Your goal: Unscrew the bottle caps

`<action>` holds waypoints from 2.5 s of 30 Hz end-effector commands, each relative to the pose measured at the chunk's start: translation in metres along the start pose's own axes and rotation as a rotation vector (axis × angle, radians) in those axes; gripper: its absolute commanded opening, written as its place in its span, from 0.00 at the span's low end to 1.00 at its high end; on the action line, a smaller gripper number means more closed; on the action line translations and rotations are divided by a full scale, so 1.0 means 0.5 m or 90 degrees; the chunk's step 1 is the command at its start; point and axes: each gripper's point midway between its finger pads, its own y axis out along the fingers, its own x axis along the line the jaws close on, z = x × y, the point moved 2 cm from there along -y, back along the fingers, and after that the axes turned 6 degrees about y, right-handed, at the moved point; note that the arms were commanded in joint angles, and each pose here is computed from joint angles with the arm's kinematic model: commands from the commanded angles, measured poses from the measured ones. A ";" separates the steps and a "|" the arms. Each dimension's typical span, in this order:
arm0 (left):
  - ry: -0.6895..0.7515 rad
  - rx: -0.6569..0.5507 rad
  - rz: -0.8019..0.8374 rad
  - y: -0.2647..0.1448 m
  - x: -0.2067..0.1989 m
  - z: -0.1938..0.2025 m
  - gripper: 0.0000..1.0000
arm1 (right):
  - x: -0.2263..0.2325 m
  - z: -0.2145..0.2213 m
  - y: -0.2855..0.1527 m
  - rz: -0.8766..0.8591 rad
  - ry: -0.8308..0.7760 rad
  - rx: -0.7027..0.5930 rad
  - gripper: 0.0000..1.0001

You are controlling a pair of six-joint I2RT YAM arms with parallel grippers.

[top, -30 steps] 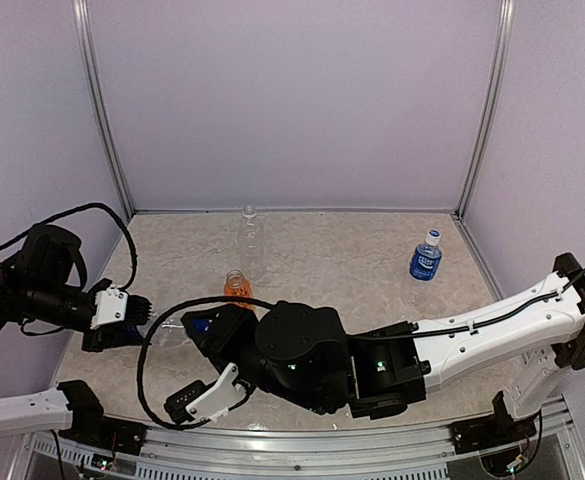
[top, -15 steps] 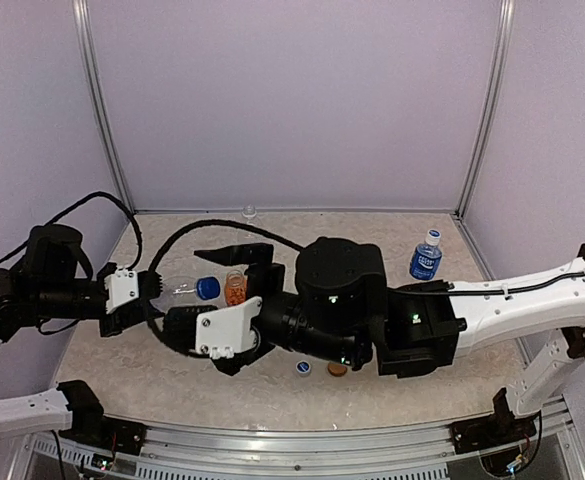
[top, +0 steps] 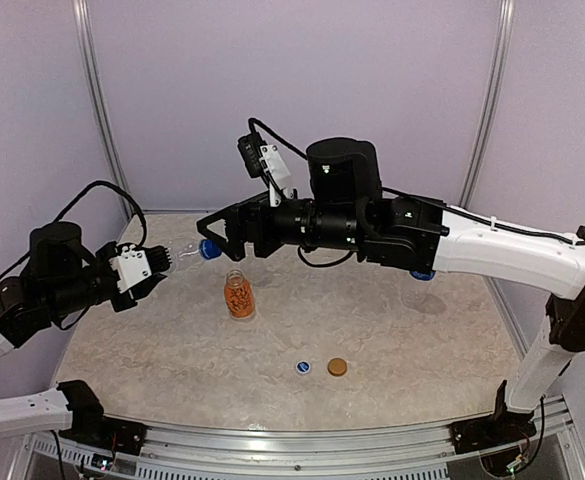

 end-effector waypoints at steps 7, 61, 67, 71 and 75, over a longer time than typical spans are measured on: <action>0.009 -0.014 -0.015 -0.005 0.010 -0.010 0.42 | 0.012 0.075 0.049 -0.030 0.088 0.114 0.73; -0.062 -0.047 0.409 -0.123 -0.210 -0.007 0.41 | 0.119 0.257 -0.052 0.260 -1.247 0.162 0.00; -0.052 -0.043 0.409 -0.120 -0.219 0.002 0.41 | 0.128 0.257 -0.063 0.318 -1.381 0.143 0.00; -0.049 -0.043 0.403 -0.118 -0.218 0.003 0.41 | 0.149 0.262 -0.064 0.296 -1.394 0.104 0.00; -0.050 -0.051 0.392 -0.116 -0.211 -0.002 0.41 | 0.167 0.278 -0.053 0.241 -1.364 0.082 0.00</action>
